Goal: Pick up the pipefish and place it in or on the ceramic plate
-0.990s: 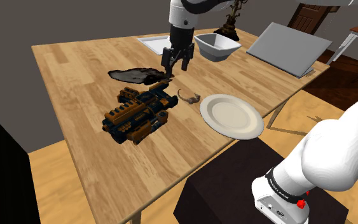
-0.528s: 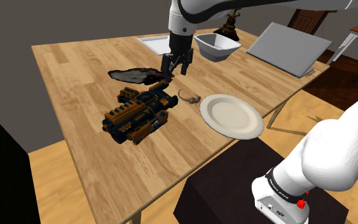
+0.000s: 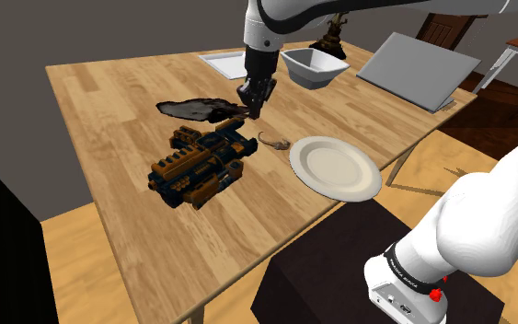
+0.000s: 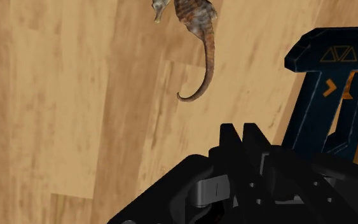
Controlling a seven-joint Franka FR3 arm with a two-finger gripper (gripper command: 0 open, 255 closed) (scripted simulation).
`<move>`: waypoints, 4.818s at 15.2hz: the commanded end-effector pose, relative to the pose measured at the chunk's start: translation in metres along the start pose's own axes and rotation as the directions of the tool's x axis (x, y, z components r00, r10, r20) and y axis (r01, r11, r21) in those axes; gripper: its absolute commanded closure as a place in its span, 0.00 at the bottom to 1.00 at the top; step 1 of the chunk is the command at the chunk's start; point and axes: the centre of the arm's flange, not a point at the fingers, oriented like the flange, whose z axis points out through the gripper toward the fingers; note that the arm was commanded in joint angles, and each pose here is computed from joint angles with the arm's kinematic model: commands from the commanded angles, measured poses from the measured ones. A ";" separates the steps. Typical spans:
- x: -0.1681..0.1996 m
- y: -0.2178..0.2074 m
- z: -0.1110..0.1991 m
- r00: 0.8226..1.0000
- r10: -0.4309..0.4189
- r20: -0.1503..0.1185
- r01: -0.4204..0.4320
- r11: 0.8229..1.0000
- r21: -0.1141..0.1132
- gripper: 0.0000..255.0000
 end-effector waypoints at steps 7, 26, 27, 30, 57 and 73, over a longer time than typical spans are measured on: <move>0.000 0.000 0.000 1.000 0.000 0.000 0.000 1.000 0.000 0.00; -0.084 0.054 0.072 0.963 -0.255 -0.087 0.264 0.958 0.111 0.00; -0.084 0.054 0.072 0.963 -0.255 -0.087 0.264 0.958 0.111 0.00; -0.084 0.054 0.072 0.963 -0.255 -0.087 0.264 0.958 0.111 0.00; -0.088 0.051 -0.015 0.963 -0.255 -0.087 0.264 0.958 0.111 1.00; -0.264 0.093 -0.009 0.963 -0.255 -0.087 0.264 0.958 0.111 1.00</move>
